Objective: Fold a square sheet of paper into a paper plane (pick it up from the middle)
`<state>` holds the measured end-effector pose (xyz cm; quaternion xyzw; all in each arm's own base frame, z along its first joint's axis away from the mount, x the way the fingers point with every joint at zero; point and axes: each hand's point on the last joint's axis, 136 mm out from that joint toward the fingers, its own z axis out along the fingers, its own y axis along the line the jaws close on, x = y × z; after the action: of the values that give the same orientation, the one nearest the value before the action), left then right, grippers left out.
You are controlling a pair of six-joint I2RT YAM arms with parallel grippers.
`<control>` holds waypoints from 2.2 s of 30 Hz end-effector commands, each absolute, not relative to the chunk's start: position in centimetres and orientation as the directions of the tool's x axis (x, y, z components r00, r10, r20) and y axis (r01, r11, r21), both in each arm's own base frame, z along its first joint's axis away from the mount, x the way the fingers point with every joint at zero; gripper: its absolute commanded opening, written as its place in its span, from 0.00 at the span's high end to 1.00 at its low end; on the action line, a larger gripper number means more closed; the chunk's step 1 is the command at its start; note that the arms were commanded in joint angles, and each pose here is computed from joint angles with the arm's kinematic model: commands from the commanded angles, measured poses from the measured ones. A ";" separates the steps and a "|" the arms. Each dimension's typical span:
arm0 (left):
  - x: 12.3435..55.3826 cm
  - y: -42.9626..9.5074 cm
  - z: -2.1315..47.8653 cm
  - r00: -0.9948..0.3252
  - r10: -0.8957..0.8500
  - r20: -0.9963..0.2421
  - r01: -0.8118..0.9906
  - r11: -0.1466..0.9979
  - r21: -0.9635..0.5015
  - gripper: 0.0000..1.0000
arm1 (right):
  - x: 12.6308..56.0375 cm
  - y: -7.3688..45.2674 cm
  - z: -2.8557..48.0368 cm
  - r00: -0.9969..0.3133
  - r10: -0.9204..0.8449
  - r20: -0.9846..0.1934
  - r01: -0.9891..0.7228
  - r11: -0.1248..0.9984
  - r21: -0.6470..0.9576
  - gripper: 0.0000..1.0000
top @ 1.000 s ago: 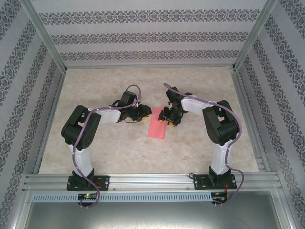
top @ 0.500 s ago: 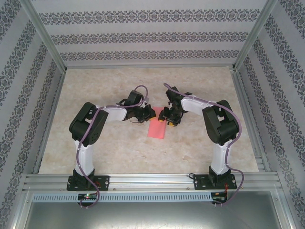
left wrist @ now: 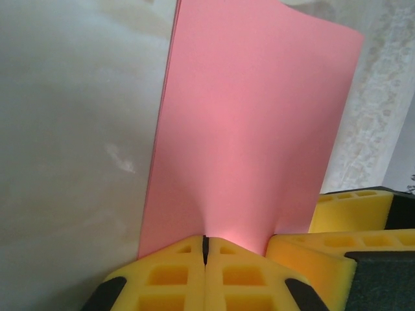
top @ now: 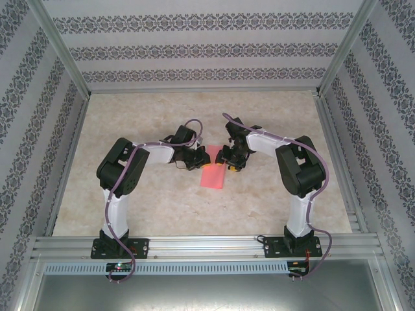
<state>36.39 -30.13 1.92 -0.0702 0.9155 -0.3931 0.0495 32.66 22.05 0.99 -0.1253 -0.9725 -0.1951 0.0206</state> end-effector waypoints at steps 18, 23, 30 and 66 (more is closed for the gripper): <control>29.3 -24.2 -8.3 -0.963 -0.180 0.199 -0.245 0.890 -0.385 1.00 | 33.8 23.5 7.2 -0.956 0.209 -0.205 0.072 0.846 0.528 0.78; 29.2 -24.0 -8.4 -0.960 -0.194 0.200 -0.257 0.893 -0.369 1.00 | 34.0 25.1 6.0 -0.968 0.196 -0.157 0.078 0.830 0.553 0.98; 29.4 -23.8 -8.2 -0.960 -0.194 0.200 -0.256 0.899 -0.356 1.00 | 33.2 25.7 3.7 -0.980 0.167 -0.109 0.088 0.851 0.517 1.00; 27.0 -20.9 -10.1 -0.943 -0.219 0.252 -0.282 0.928 -0.245 1.00 | 33.3 23.8 5.7 -0.963 0.176 -0.206 -0.007 0.743 0.670 1.00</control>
<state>35.96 -29.62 0.63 -0.0586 0.9281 -0.3662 0.0316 31.73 21.22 4.52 -0.0659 -0.9380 -0.3186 -0.1195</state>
